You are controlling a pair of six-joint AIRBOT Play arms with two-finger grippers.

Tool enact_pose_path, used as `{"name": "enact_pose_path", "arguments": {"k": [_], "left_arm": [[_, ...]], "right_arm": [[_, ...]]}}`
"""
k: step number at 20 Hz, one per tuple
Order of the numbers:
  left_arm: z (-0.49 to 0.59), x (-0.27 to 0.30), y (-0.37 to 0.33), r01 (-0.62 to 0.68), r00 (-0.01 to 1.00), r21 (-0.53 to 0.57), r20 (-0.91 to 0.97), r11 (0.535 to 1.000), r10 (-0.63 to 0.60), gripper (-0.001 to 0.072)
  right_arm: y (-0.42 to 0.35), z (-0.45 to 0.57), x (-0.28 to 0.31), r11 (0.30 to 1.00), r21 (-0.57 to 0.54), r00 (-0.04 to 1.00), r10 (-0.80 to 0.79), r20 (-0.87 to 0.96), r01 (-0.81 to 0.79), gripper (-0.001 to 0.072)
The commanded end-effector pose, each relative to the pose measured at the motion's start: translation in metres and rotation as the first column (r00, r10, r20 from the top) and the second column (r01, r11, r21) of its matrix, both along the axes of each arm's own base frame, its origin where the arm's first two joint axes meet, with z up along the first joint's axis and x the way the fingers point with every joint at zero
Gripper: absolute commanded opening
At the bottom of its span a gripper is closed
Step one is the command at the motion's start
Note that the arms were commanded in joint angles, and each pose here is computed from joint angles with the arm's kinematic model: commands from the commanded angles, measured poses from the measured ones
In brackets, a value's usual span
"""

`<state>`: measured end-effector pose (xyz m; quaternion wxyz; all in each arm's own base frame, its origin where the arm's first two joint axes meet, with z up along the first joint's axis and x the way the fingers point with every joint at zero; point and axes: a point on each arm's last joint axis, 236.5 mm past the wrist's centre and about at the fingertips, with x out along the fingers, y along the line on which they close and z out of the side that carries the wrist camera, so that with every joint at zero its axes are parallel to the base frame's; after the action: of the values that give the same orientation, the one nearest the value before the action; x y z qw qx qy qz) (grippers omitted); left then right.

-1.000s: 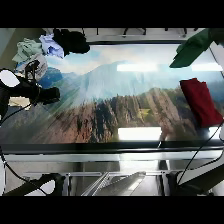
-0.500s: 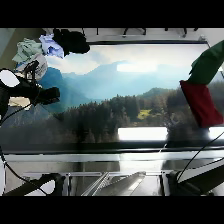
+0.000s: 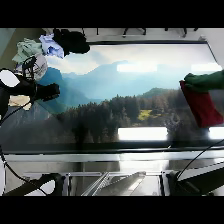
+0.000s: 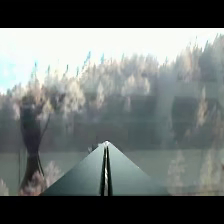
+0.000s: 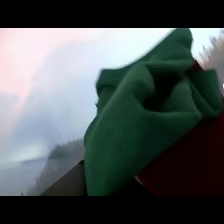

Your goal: Fold the shirts.

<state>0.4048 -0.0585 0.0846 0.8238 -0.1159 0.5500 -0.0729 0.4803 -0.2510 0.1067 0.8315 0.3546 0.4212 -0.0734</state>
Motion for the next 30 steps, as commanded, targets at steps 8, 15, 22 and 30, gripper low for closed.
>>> {"name": "enact_pose_path", "arguments": {"k": [8, 15, 22, 30], "left_arm": [[0.004, 0.007, 0.001, 0.037, 0.998, 0.021, 0.046, 0.999, -0.037, 0.0013], [-0.001, -0.003, 0.000, 0.049, 0.999, 0.021, 0.001, 0.999, -0.049, 0.0013], [0.002, 0.003, 0.001, 0.065, 0.997, 0.032, 0.031, 0.997, -0.066, 0.0013], [0.003, 0.006, 0.001, 0.060, 0.997, 0.032, 0.046, 0.998, -0.062, 0.0013]], "right_arm": [[-0.004, -0.072, -0.129, 0.979, 0.006, 0.778, -0.158, -0.608, 0.203, 0.0026], [-0.016, -0.073, -0.130, 0.983, -0.038, 0.785, -0.168, -0.596, 0.181, 0.0700], [-0.013, 0.009, -0.166, 0.964, -0.171, 0.812, -0.263, -0.521, 0.203, 0.0698], [0.230, 0.084, -0.083, 0.923, -0.207, 0.921, 0.257, -0.295, -0.324, 0.0697]]}}
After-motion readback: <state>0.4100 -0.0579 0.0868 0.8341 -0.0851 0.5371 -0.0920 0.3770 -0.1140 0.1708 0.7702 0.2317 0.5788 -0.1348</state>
